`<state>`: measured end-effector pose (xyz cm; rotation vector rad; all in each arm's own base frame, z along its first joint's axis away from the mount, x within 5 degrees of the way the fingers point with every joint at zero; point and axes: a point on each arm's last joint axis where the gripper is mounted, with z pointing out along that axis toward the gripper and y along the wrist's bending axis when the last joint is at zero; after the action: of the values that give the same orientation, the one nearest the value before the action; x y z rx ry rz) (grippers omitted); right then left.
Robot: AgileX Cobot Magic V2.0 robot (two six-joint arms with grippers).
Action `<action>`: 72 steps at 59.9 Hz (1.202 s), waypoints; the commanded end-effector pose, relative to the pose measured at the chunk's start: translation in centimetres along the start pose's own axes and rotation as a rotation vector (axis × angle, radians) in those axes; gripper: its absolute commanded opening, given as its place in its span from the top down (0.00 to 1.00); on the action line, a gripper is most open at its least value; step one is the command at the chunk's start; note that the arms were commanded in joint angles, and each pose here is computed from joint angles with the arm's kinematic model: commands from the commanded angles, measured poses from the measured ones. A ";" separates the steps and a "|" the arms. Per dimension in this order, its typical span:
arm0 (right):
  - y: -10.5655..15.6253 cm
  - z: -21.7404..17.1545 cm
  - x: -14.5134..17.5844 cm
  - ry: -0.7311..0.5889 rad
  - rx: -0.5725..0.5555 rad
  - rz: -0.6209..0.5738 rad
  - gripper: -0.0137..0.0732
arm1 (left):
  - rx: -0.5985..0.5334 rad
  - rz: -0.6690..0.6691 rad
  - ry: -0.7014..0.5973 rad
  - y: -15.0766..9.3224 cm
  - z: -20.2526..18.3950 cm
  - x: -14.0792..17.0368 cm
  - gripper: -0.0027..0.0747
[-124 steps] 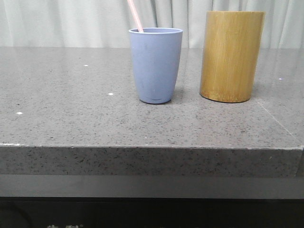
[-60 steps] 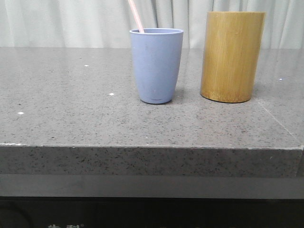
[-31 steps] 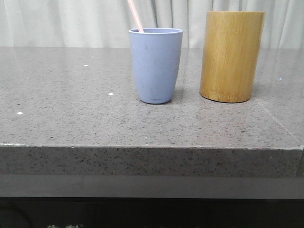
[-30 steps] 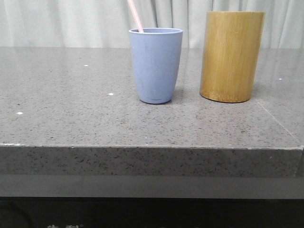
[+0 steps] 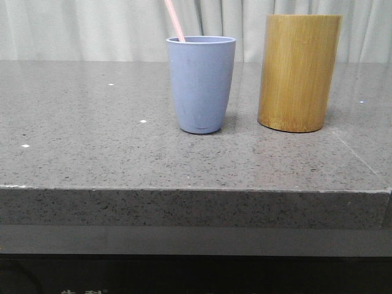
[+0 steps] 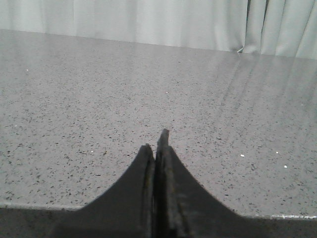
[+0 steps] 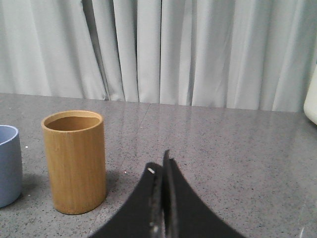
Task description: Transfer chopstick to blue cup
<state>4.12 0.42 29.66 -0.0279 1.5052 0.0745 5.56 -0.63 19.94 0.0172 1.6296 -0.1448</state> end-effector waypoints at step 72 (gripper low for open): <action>-0.4 0.7 9.6 0.036 0.016 0.086 0.96 | 0.001 -0.013 -0.101 0.0 -0.2 -0.7 0.99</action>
<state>5.64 0.46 19.14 0.0503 1.6435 0.1436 5.56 -0.63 19.98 0.0169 1.6257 -0.1447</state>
